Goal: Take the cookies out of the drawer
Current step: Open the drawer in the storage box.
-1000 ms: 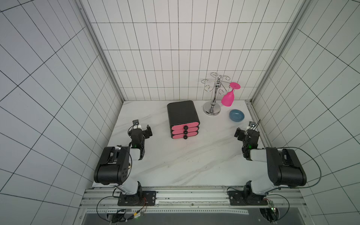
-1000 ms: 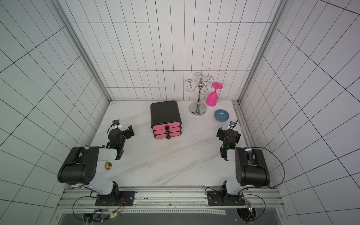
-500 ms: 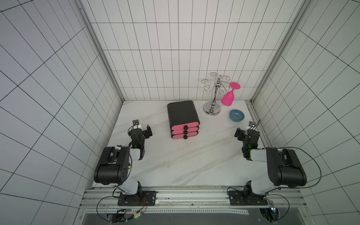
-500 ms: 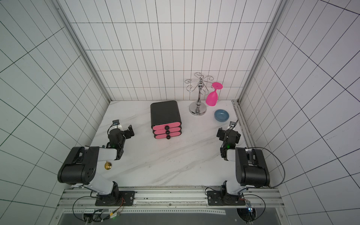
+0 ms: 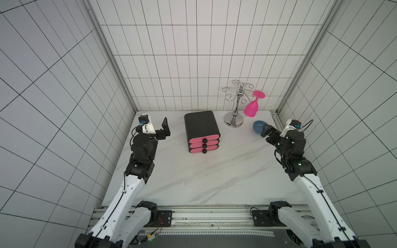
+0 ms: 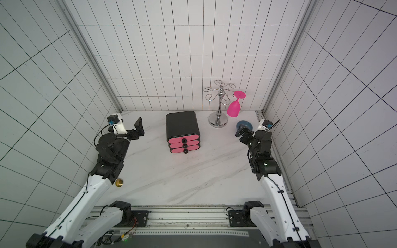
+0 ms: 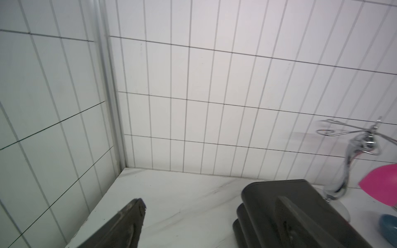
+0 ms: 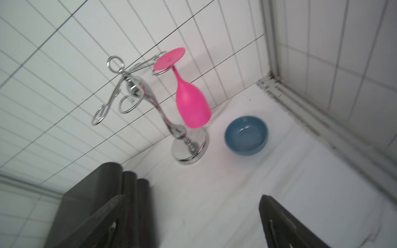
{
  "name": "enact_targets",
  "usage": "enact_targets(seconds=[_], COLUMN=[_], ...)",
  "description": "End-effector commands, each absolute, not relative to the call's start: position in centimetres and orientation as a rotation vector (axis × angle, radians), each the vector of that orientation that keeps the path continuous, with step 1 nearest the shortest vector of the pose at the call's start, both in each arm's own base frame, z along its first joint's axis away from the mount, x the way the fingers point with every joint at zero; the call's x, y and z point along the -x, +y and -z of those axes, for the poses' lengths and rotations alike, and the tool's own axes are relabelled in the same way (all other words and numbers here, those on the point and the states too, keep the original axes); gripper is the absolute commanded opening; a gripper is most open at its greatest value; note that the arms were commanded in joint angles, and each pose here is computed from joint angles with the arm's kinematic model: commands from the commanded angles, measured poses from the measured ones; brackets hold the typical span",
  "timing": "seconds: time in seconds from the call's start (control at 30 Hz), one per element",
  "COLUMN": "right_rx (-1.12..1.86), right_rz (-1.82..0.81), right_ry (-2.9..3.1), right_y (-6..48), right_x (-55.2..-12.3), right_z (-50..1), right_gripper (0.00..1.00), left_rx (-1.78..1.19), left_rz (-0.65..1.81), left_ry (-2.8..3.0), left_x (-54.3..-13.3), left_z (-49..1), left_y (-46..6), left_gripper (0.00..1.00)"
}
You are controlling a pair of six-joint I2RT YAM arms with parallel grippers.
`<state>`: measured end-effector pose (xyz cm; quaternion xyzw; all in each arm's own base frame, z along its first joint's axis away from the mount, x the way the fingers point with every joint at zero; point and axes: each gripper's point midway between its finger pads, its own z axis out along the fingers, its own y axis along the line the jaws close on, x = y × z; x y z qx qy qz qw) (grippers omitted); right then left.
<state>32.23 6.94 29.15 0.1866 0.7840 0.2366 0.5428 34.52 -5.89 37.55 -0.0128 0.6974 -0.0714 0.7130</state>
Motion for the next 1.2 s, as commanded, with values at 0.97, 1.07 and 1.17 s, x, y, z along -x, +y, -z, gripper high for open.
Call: enact_targets(seconds=[0.97, 1.07, 1.17], right_rx=[-0.696, -0.692, -0.691], right_rz=[-1.607, -1.617, -1.629], right_ry=[1.939, 1.951, 1.957], right_y=[36.6, 37.4, 37.8], right_x=[-30.5, -30.8, -30.9], right_z=[-21.0, -20.4, -20.1], right_gripper=[0.75, 0.71, 0.68], left_rx=[-0.402, -0.404, -0.399], left_rz=[0.512, 0.515, 0.512], left_ry=[2.345, 2.387, 2.425], left_x=[-45.2, -44.9, -44.7], left_z=[-23.1, -21.7, -20.5], left_y=[-21.3, -21.3, -21.2], left_gripper=[0.98, 0.96, 0.94])
